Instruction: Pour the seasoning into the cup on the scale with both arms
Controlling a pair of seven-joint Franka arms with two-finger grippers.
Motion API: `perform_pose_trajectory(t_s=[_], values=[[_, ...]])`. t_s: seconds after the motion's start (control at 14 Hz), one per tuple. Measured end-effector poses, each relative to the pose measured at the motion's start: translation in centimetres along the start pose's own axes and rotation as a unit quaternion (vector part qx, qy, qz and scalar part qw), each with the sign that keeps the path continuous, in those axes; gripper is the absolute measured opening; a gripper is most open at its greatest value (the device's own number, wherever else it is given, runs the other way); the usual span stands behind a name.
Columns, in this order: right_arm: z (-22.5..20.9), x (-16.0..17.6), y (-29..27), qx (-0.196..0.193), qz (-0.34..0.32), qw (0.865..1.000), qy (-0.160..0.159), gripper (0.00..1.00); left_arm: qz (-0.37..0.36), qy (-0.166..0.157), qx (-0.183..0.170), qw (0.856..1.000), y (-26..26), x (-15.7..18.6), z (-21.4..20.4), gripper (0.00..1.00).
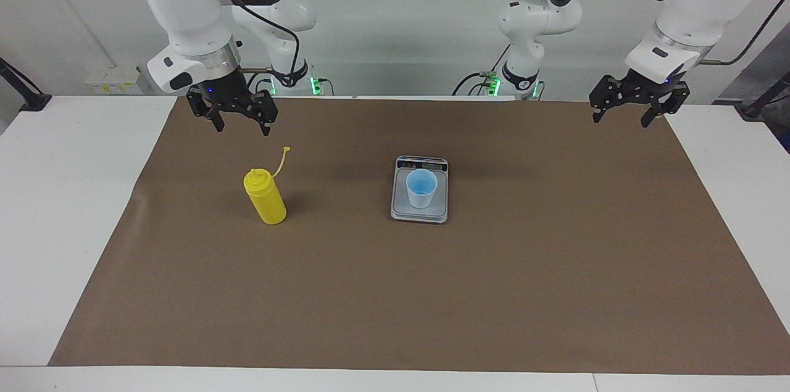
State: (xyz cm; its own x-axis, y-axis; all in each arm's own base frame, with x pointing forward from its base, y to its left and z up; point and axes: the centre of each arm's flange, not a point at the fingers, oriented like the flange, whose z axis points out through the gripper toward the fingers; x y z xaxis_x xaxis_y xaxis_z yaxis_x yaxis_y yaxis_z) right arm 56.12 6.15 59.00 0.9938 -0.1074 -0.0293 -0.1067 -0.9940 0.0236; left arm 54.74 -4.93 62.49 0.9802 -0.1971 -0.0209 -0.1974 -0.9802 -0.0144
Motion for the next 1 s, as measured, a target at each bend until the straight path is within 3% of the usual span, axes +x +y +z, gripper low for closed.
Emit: perform_pose_trajectory(t_s=[1.0], values=[[1.9,-1.4,-0.1,-0.004,-0.016,1.0,-0.006,1.0,0.0,-0.001,0.0,1.0,0.0,0.0,0.1,1.0]])
